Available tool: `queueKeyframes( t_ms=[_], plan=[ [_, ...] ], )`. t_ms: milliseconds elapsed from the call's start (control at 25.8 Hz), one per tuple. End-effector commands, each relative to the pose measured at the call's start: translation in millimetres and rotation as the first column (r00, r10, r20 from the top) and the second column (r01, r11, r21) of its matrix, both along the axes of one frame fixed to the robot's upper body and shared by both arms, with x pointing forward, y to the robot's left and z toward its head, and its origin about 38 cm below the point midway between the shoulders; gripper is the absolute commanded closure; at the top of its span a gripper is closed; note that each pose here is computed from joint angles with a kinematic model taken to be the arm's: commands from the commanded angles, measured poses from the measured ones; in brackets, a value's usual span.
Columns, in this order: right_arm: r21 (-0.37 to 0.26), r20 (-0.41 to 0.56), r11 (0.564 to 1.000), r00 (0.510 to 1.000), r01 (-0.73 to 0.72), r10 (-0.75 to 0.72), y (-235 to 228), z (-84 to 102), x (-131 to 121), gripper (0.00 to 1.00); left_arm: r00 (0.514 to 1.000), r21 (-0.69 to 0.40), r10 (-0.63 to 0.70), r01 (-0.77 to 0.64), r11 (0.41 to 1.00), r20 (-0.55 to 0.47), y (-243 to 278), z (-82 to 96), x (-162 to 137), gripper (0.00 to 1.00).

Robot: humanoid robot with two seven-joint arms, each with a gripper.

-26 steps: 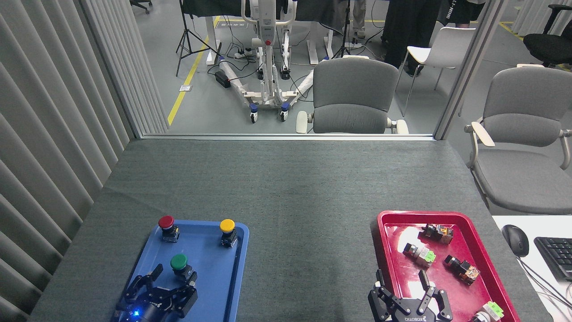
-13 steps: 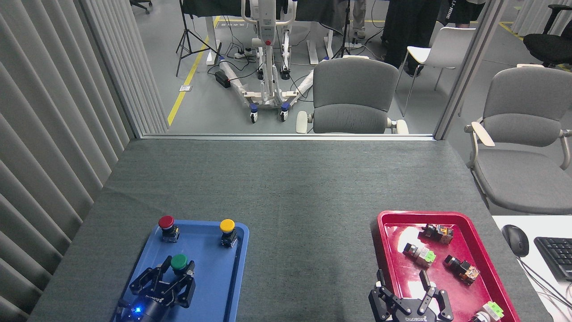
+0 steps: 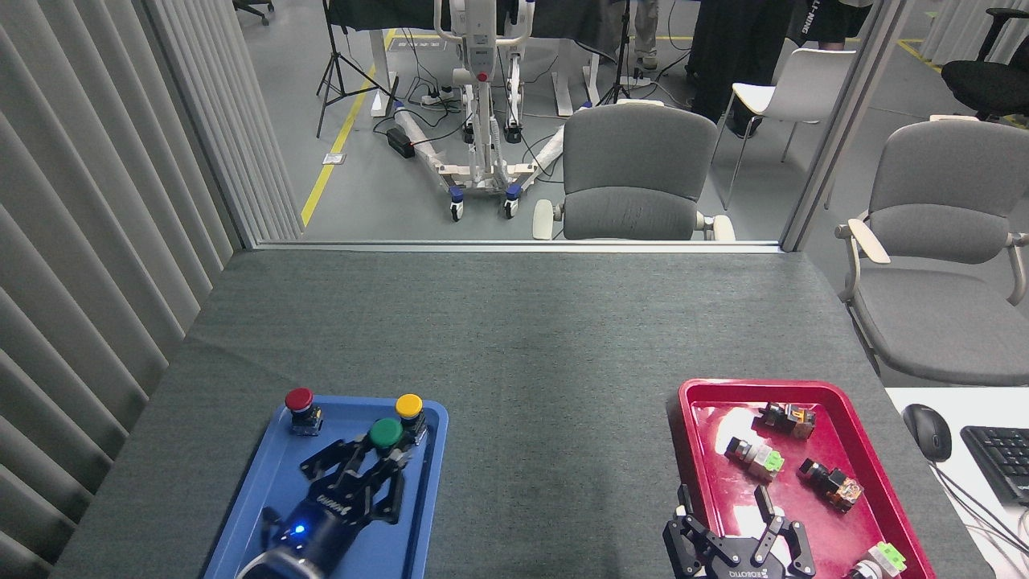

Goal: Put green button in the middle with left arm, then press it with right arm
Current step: 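Carry the green button off the blue tray toward the table middle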

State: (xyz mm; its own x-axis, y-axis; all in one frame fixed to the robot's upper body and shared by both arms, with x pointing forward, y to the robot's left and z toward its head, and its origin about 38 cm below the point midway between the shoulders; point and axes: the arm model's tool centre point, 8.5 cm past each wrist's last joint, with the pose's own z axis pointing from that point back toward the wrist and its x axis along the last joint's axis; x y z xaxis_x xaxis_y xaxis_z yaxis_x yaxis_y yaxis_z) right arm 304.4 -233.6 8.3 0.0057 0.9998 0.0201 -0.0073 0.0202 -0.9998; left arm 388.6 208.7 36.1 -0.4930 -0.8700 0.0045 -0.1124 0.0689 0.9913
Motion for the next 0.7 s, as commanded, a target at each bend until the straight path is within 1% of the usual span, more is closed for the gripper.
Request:
queueKeyframes(
  t_ms=[0, 39, 155, 310, 348, 387, 426, 542, 619, 658],
  plan=[
    [0.001, 0.003, 1.0, 1.0, 0.0, 0.0, 0.2, 0.0, -0.3, 0.01, 0.987, -0.053, -0.141, 0.145, 0.988, 0.074, -78.0, 26.9, 4.7, 1.0],
    [0.001, 0.003, 1.0, 1.0, 0.0, 0.0, 0.2, 0.0, -0.3, 0.01, 0.985, -0.067, -0.154, 0.16, 0.985, 0.081, -94.5, 29.6, 4.5, 1.0],
    [0.001, 0.003, 1.0, 1.0, 0.0, 0.0, 0.2, 0.0, -0.3, 0.01, 0.977, -0.103, -0.199, 0.206, 0.973, 0.074, -138.2, 28.5, -3.9, 1.0],
    [0.0, 0.003, 1.0, 1.0, 0.002, -0.002, -0.9, 0.1, -0.3, 0.01, 0.971, -0.136, -0.232, 0.237, 0.962, 0.051, -173.8, 25.2, -6.0, 1.0],
    [0.001, 0.004, 1.0, 1.0, 0.0, 0.0, -0.8, 0.2, -0.3, 0.01, 0.97, -0.122, -0.242, 0.245, 0.962, 0.037, -185.2, 21.5, -4.1, 1.0],
    [0.001, 0.004, 1.0, 1.0, 0.0, 0.0, -0.4, 0.2, -0.3, 0.01, 0.973, -0.07, -0.233, 0.233, 0.97, 0.008, -189.1, 9.8, -0.7, 1.0],
    [0.002, 0.004, 1.0, 1.0, 0.0, 0.0, 0.1, 0.1, -0.3, 0.01, 0.981, -0.023, -0.196, 0.196, 0.98, -0.015, -190.6, -1.2, 2.3, 1.0],
    [0.002, 0.001, 1.0, 1.0, 0.001, -0.001, 0.1, -0.5, -0.9, 0.01, 0.999, 0.081, -0.031, 0.03, 0.996, 0.008, -191.9, -15.1, 6.5, 1.0],
    [0.002, 0.001, 1.0, 1.0, 0.001, -0.001, 0.1, -0.5, -0.9, 0.0, 0.999, 0.106, 0.031, -0.035, 0.994, 0.034, -187.8, -20.6, 5.6, 1.0],
    [0.001, 0.001, 1.0, 1.0, 0.004, -0.004, -0.6, -0.4, -0.9, 0.01, 0.999, 0.103, 0.038, -0.041, 0.994, 0.039, -186.0, -21.9, 5.7, 1.0]
  ],
)
